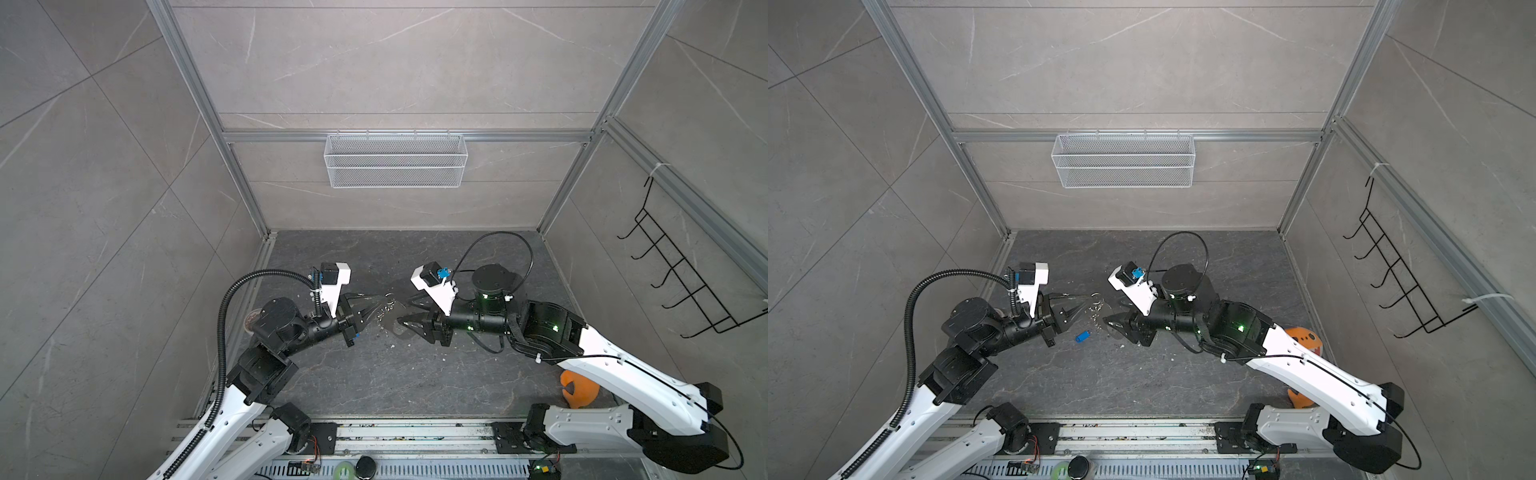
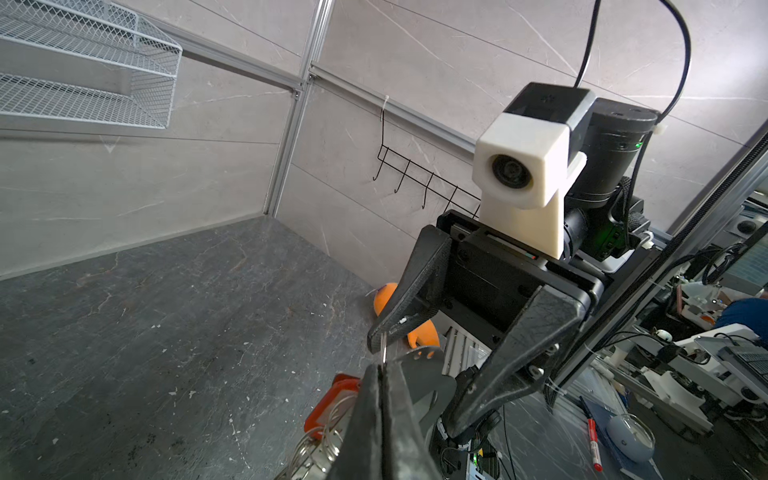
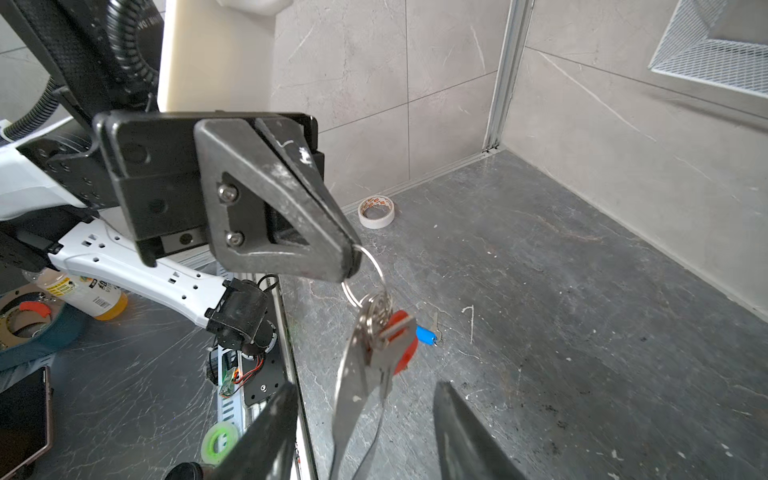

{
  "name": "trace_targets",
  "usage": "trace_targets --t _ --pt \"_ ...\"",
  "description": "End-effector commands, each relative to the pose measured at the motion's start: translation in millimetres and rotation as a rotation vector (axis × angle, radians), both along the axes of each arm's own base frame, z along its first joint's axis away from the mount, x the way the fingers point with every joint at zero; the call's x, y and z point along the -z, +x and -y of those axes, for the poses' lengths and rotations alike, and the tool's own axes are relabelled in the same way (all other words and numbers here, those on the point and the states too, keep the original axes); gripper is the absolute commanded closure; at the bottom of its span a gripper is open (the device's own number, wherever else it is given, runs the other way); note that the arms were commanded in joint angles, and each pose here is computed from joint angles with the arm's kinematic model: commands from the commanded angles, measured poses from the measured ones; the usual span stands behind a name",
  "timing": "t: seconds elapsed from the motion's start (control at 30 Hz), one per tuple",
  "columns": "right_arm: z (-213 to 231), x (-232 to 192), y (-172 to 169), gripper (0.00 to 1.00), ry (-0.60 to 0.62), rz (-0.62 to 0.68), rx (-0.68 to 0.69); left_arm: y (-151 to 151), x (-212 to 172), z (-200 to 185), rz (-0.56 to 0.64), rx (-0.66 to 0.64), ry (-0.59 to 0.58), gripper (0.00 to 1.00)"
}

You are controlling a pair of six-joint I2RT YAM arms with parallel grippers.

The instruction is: Remove the keys from the keyring

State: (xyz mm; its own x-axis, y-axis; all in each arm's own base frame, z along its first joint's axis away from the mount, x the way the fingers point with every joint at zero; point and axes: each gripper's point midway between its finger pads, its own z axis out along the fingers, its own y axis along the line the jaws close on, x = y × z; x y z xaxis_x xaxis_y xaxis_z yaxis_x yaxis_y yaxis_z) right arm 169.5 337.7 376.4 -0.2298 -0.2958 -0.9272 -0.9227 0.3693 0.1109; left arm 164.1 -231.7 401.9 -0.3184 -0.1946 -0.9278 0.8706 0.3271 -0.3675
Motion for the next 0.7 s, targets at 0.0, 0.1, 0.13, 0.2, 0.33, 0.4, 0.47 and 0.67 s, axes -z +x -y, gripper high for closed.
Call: trace_targets --t 0.0,0.1,0.13,0.2,0.33,0.4,0.47,0.67 --pt "-5.8 2.2 -0.4 0.57 -0.003 -0.014 -0.009 -4.5 -33.7 -8.6 0.070 -0.028 -0.079 1.00" --pt "-7.5 3.8 0.9 0.70 -0.018 -0.017 -0.010 -1.5 -33.7 -9.1 0.057 -0.042 -0.080 1.00" --pt "-8.1 4.9 2.0 0.75 -0.024 -0.018 -0.007 -0.6 -33.5 -8.8 0.052 -0.044 -0.078 1.00" --pt "-9.2 4.3 2.2 0.83 -0.026 -0.017 -0.008 0.9 -32.9 -8.7 0.045 -0.049 -0.074 1.00" --pt "-9.6 3.3 4.5 0.94 -0.030 -0.014 0.004 4.3 -30.5 -9.9 0.032 -0.069 -0.063 1.00" --pt "-9.7 2.8 5.6 0.99 -0.035 -0.010 0.011 5.5 -29.9 -10.7 0.029 -0.078 -0.060 1.00" --pt "-10.1 2.8 5.5 1.00 -0.041 -0.009 0.012 6.6 -29.2 -10.7 0.021 -0.083 -0.057 1.00" --pt "-10.4 2.4 8.5 1.00 -0.072 0.023 0.040 13.5 -25.7 -9.7 -0.015 -0.104 -0.028 1.00"
